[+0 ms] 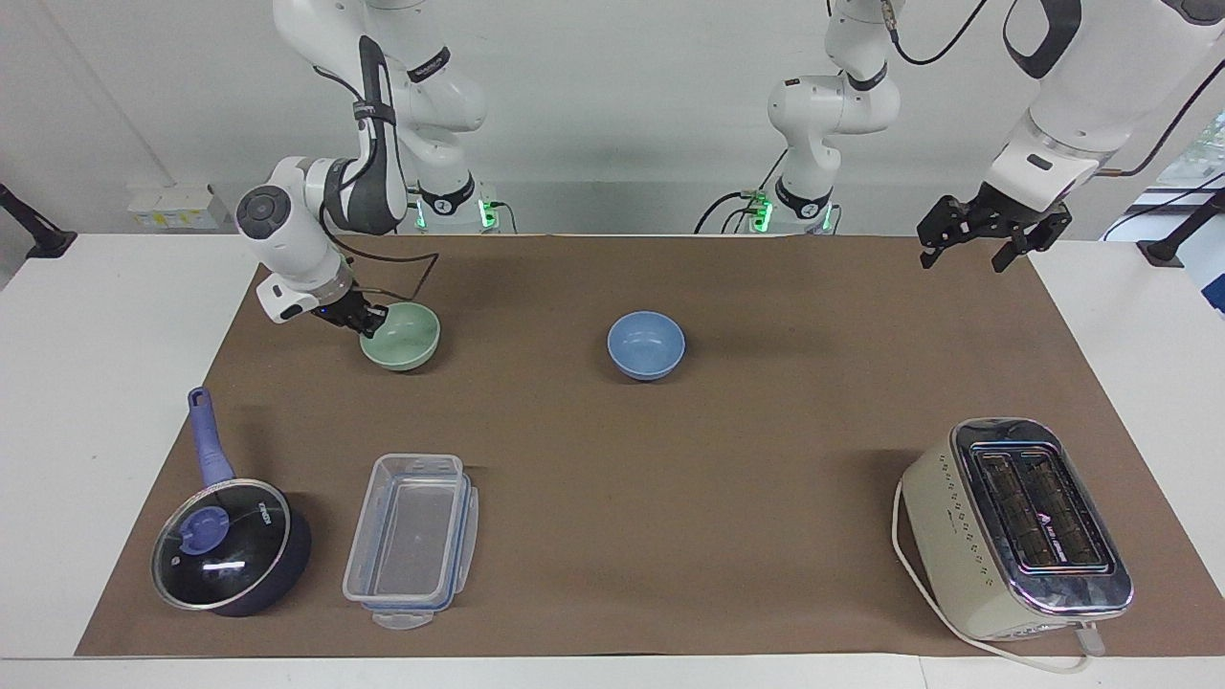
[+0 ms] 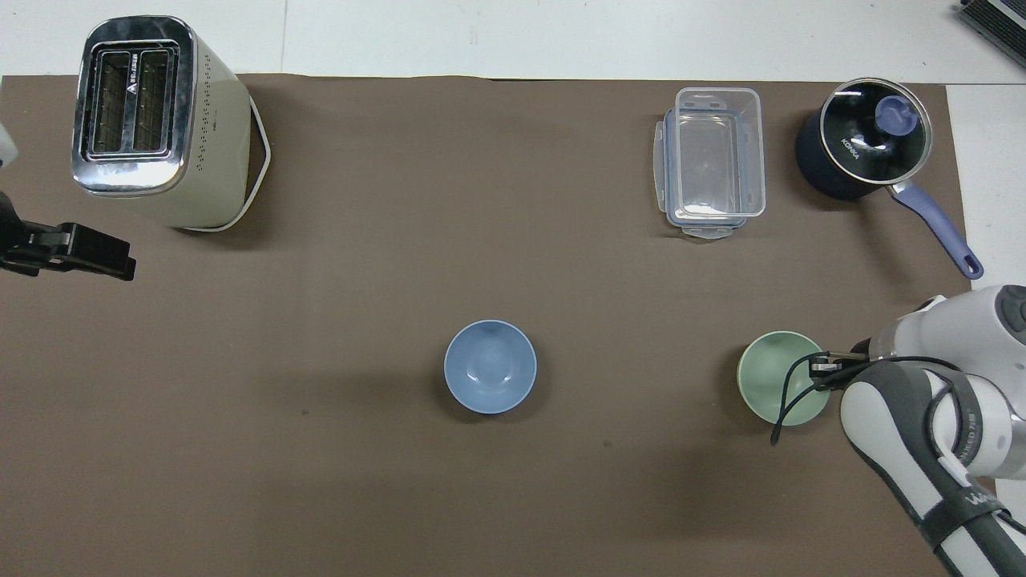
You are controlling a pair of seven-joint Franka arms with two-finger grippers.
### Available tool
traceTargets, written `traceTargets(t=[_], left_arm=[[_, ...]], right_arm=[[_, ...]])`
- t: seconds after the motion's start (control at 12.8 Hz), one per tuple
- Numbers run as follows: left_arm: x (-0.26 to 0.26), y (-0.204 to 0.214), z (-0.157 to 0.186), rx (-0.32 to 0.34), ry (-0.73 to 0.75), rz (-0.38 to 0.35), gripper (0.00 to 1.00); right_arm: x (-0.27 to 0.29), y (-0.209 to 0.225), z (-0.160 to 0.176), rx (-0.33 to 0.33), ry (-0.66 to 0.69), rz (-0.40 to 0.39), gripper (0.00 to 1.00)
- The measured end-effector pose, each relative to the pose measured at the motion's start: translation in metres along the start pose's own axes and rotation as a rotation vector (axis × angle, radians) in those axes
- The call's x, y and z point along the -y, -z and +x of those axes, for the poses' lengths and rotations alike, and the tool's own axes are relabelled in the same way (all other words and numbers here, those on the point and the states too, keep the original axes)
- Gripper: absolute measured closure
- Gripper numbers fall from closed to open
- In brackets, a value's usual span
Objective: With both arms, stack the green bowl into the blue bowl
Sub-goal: 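Lift the pale green bowl with the right gripper and carry it toward the blue bowl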
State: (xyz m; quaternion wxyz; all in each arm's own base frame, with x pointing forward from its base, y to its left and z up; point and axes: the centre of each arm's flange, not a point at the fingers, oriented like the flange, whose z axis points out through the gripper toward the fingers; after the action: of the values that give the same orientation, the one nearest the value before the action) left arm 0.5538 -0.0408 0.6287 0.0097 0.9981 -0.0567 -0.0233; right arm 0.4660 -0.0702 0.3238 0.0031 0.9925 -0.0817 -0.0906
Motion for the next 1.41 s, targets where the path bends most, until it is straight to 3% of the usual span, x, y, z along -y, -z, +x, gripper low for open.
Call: traceTargets(t=[0.23, 0.55, 0.78, 1.1, 1.41], left_arm=[[0.000, 0.000, 0.000, 0.000, 0.000, 0.000, 0.00], [0.000, 0.000, 0.000, 0.001, 0.000, 0.000, 0.00], [0.000, 0.000, 0.000, 0.001, 0.000, 0.000, 0.00], [0.000, 0.000, 0.000, 0.001, 0.000, 0.000, 0.00], [0.000, 0.000, 0.000, 0.001, 0.000, 0.000, 0.00]], right_arm=[[0.000, 0.011, 0.004, -0.020, 0.008, -0.002, 0.95], [0.014, 0.059, 0.002, 0.008, 0.022, 0.012, 0.95], [0.067, 0.085, -0.017, 0.018, 0.103, 0.047, 0.95], [0.142, 0.090, -0.038, 0.033, 0.185, 0.116, 0.95], [0.218, 0.095, -0.058, -0.032, 0.151, 0.121, 0.95]])
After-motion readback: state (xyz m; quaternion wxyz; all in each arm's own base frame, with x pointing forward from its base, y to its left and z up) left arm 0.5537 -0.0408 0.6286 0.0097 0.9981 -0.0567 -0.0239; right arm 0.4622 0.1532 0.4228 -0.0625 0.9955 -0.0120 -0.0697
